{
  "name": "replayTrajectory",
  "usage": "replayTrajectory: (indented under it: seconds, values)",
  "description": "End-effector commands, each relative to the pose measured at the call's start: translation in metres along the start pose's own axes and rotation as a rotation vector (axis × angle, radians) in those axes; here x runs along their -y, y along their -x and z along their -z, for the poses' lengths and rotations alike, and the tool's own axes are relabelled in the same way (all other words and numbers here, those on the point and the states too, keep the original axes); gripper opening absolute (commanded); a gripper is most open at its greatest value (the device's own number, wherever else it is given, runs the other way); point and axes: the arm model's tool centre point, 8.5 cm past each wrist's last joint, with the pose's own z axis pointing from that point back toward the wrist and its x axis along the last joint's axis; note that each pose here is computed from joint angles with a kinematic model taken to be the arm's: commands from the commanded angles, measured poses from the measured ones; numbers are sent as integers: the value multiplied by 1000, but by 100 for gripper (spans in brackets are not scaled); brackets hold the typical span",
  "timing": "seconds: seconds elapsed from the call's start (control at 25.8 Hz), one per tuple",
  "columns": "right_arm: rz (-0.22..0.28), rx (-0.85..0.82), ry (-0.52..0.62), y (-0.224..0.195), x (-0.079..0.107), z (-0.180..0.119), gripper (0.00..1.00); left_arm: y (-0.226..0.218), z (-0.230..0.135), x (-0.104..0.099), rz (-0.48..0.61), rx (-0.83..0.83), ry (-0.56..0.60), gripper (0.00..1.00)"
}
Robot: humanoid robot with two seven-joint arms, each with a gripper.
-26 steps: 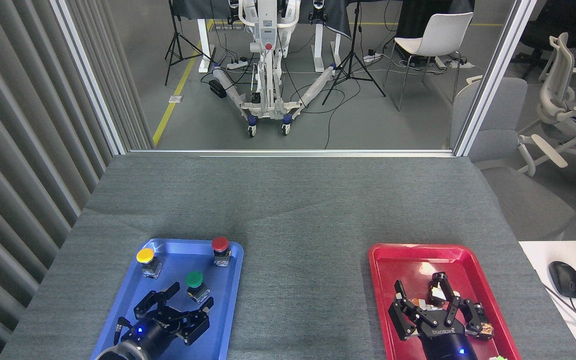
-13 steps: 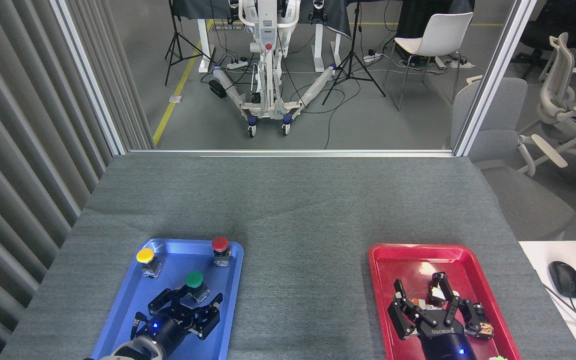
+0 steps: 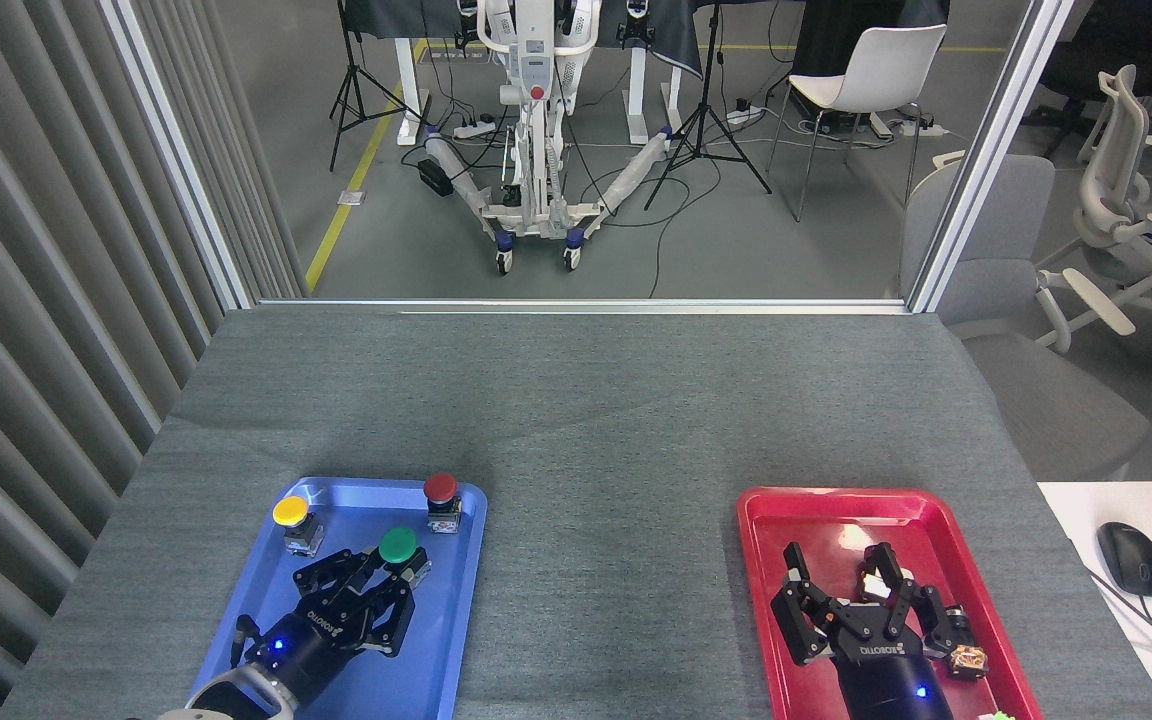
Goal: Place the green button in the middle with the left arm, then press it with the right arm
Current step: 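Carry the green button with the left hand toward the table middle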
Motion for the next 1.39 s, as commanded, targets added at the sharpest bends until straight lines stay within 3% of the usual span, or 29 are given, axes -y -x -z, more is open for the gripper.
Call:
replayTrajectory:
  seconds: [0.0, 0.08, 0.19, 0.35, 0.54, 0.85, 1.05, 1.16, 1.36]
  values:
    - [6, 1, 6, -2, 1, 0, 99, -28, 14, -28, 48, 107, -79, 0]
    - [10, -1, 5, -2, 1, 0, 99, -60, 55, -37, 44, 195, -107, 0]
    - [13, -2, 17, -1, 5, 5, 99, -100, 101, -13, 14, 234, -6, 0]
    - [42, -1, 18, 1, 6, 4, 99, -120, 141, 6, -32, 201, 122, 0]
    - [64, 3, 11, 5, 5, 3, 98, -115, 138, 24, -47, 184, 191, 0]
    - [30, 10, -8, 15, 5, 1, 91, -130, 126, 44, -27, 237, 241, 0]
    - [31, 20, -9, 11, 5, 3, 92, -137, 128, 45, -19, 254, 235, 0]
    - [33, 22, -9, 9, 5, 3, 92, -143, 132, 44, -27, 248, 227, 12]
    - [35, 21, -13, 9, 3, 2, 89, -144, 132, 42, -30, 243, 200, 62]
